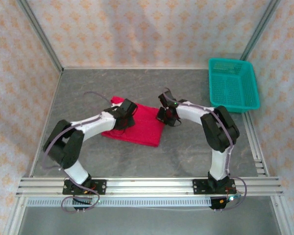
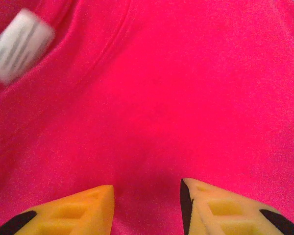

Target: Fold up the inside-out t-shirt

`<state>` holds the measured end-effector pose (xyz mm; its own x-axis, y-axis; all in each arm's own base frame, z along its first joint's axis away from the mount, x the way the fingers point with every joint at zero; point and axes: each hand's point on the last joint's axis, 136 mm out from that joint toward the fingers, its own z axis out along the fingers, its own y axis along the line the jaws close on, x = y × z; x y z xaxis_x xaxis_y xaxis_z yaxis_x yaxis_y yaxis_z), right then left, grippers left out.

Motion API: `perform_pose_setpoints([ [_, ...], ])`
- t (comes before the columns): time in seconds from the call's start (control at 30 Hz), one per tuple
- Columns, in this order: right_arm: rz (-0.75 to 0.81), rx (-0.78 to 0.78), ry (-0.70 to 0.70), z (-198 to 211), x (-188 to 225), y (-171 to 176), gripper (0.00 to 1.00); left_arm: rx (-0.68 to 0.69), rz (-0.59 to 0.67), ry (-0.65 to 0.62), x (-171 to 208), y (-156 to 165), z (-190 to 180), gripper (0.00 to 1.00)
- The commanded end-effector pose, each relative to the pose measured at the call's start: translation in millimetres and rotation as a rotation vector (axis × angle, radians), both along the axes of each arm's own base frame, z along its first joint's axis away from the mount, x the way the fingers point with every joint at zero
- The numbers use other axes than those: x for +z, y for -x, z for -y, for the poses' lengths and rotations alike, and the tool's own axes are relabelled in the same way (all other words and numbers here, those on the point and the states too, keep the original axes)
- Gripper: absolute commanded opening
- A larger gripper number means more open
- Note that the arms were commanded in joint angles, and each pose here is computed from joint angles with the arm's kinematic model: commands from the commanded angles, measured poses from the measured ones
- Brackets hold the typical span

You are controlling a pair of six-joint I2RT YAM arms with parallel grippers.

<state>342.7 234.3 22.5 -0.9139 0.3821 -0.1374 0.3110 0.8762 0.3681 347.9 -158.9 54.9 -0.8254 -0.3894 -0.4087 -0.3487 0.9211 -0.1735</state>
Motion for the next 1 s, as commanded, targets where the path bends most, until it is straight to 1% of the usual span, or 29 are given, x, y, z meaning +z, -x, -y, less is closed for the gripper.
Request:
perform_pose_setpoints([
  [0.0,-0.122,0.01,0.107,27.7,-26.4,69.7,0.08,-0.09,0.046,-0.138,21.9,-38.9,2.3,0.42],
  [0.1,-0.097,0.048,0.074,8.8,-15.9,103.9,0.08,-0.158,0.018,-0.179,28.0,-62.2,13.2,0.43],
  [0.13,-0.085,0.067,0.067,0.1,-9.7,113.6,0.08,-0.172,-0.007,-0.204,23.3,-69.6,13.6,0.43],
  [0.23,-0.034,0.101,0.041,-16.4,14.8,127.8,0.08,-0.219,-0.003,-0.227,44.0,-84.3,13.0,0.45],
  [0.3,0.021,0.103,0.046,-13.8,35.5,122.1,0.1,-0.227,0.012,-0.218,62.0,-86.3,7.3,0.45],
  [0.37,0.113,0.108,0.104,-2.3,58.8,104.3,0.18,-0.215,0.028,-0.165,84.7,-78.4,-3.1,0.45],
  [0.4,0.148,0.115,0.111,-0.7,65.5,94.8,0.22,-0.208,0.035,-0.129,91.8,-71.8,-6.7,0.45],
  [0.43,0.18,0.117,0.11,-0.1,71.3,82.8,0.24,-0.194,0.039,-0.084,96.7,-61.5,-11.4,0.45],
  [0.5,0.215,0.129,0.063,-8.6,75.4,62.0,0.26,-0.146,0.05,0.013,98.0,-39.0,-18.5,0.45],
  [0.57,0.227,0.152,0.002,-26.2,76.1,45.8,0.26,-0.107,0.066,0.136,90.3,-16.3,-15.4,0.45],
  [0.63,0.205,0.186,-0.023,-41.6,73.1,38.0,0.25,-0.076,0.062,0.223,75.1,1.9,-12.2,0.45],
  [0.67,0.186,0.205,-0.034,-48.6,68.9,36.8,0.25,-0.055,0.06,0.261,67.5,9.3,-11.2,0.45],
  [0.73,0.155,0.222,-0.066,-58.8,59.6,37.3,0.23,-0.015,0.047,0.288,51.0,20.4,-14.6,0.45],
  [0.8,0.134,0.225,-0.096,-63.1,46.8,41.2,0.22,0.016,0.043,0.292,36.6,25.0,-18.7,0.45],
  [0.87,0.102,0.208,-0.082,-56.7,28.0,48.3,0.2,0.031,0.024,0.27,21.6,24.4,-24.1,0.44],
  [0.97,0.049,0.175,-0.051,-40.4,1.9,65.1,0.17,0.025,-0.017,0.139,4.6,16.7,-36.5,0.42],
])
